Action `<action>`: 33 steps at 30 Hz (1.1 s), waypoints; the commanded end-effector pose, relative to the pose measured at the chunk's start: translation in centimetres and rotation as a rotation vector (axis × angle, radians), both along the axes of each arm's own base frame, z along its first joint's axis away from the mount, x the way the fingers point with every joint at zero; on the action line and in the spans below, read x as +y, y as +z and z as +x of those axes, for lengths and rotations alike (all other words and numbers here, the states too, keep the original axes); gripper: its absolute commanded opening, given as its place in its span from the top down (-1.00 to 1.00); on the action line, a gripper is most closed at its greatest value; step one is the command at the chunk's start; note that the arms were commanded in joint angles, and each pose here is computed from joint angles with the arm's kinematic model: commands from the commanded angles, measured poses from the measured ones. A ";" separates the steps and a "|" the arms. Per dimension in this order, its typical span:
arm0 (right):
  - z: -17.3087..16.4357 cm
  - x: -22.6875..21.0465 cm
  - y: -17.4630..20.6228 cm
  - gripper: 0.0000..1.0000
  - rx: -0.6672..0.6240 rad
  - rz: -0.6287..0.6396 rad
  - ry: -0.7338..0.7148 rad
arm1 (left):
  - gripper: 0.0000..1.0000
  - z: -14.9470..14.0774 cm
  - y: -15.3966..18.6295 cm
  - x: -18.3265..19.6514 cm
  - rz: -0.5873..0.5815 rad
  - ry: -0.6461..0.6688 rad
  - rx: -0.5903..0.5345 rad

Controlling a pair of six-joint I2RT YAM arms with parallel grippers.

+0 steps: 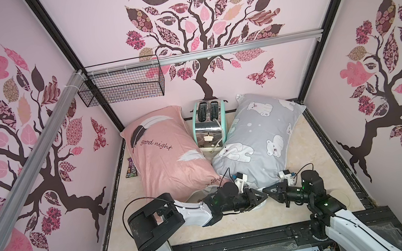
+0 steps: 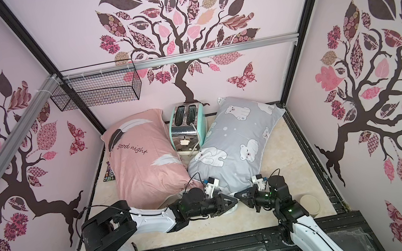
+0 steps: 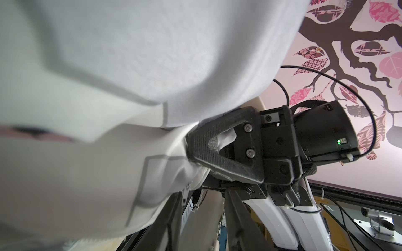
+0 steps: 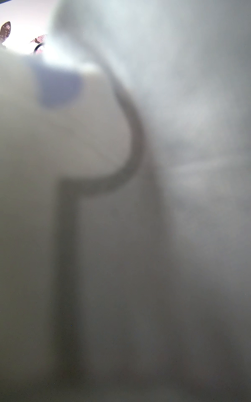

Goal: Zip up pillowcases
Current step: Zip the zipper on the pillowcase.

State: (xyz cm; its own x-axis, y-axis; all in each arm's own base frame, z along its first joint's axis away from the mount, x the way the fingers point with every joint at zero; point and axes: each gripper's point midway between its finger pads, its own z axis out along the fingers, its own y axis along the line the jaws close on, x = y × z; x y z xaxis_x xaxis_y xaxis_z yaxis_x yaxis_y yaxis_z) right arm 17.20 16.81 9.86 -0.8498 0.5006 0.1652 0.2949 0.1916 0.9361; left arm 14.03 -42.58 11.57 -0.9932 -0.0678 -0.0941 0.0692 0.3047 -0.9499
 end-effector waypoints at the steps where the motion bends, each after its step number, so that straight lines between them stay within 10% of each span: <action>1: 0.2 0.0 0.6 1.00 -0.026 0.011 0.000 | 0.27 0.0 -0.2 -0.1 0.001 0.004 -0.011; 33: -0.5 0.3 1.5 1.00 -0.063 0.005 0.045 | 0.96 1.1 -1.7 0.1 0.066 0.041 -0.019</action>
State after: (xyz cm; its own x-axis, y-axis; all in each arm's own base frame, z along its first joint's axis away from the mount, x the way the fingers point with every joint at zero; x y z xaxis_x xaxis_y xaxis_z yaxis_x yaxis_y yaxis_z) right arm 16.76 16.93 10.34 -0.8651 0.4813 0.1411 0.2616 0.1929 0.9457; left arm 14.54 -42.48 10.38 -0.9914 -0.0871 -0.0974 0.0612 0.3492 -0.9351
